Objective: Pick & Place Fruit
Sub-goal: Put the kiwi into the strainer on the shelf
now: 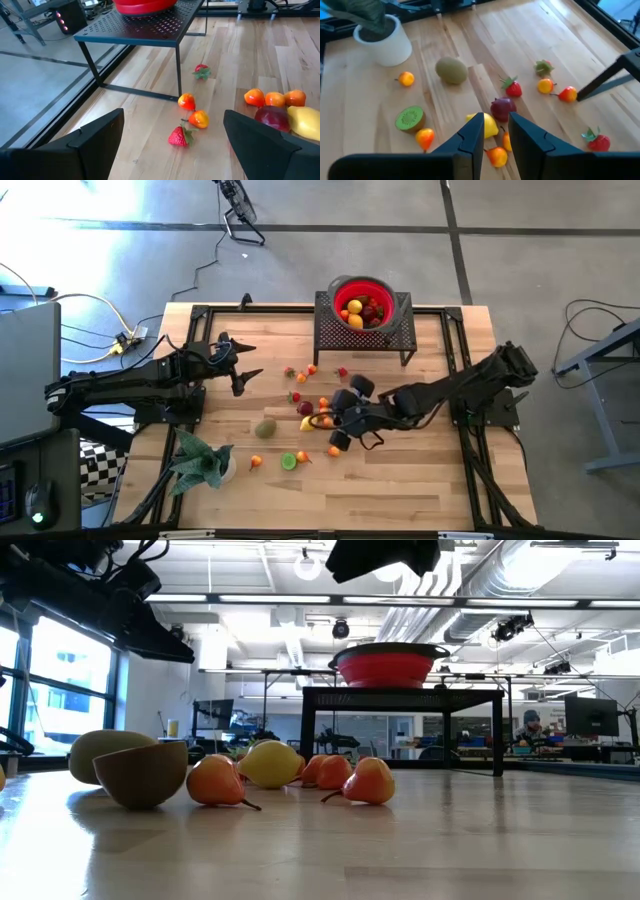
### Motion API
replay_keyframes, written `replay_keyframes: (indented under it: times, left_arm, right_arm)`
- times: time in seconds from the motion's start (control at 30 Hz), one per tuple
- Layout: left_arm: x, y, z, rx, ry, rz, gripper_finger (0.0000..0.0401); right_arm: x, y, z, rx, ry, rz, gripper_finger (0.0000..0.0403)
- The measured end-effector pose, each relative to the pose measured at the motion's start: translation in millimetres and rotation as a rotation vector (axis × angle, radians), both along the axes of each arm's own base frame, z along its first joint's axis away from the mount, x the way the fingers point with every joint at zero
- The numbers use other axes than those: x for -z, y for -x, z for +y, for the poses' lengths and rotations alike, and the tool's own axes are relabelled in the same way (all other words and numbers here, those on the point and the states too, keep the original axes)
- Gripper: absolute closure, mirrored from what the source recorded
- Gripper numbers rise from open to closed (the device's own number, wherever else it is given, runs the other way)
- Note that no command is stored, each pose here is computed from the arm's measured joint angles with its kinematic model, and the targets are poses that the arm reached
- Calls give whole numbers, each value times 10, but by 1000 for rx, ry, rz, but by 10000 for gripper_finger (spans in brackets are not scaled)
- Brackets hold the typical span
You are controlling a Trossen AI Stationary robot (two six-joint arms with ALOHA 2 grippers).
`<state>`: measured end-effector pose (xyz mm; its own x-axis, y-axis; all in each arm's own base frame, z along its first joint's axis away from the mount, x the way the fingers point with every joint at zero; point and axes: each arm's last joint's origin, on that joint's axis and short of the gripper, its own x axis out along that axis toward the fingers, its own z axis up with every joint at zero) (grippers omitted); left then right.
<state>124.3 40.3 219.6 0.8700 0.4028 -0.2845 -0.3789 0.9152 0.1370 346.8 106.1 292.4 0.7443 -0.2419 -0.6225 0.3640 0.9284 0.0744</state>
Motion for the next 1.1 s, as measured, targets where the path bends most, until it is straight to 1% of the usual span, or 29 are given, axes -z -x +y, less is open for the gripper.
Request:
replay_keyframes:
  times: [0.2,0.37,0.43,0.63,0.83,0.97,1.1]
  left_arm:
    - [0,0,0,-2,10,-5,64]
    - [-1,-4,-9,-13,145,-65,64]
    - [0,-4,-9,-21,169,-74,64]
    - [0,-4,-9,-22,170,-75,64]
    - [1,-4,-8,-22,169,-74,64]
    - [1,-4,-10,-17,175,-75,64]
    - [-1,-7,-17,7,183,-76,64]
  right_arm:
    - [-23,-10,33,-41,51,-16,322]
    - [-27,-20,14,-34,49,-23,322]
    - [-30,-21,14,-29,53,-27,322]
    - [-35,-24,11,-13,60,-36,322]
    - [-32,-23,17,-31,50,-30,322]
    - [2,14,24,-82,21,32,322]
    - [56,73,4,-83,42,116,322]
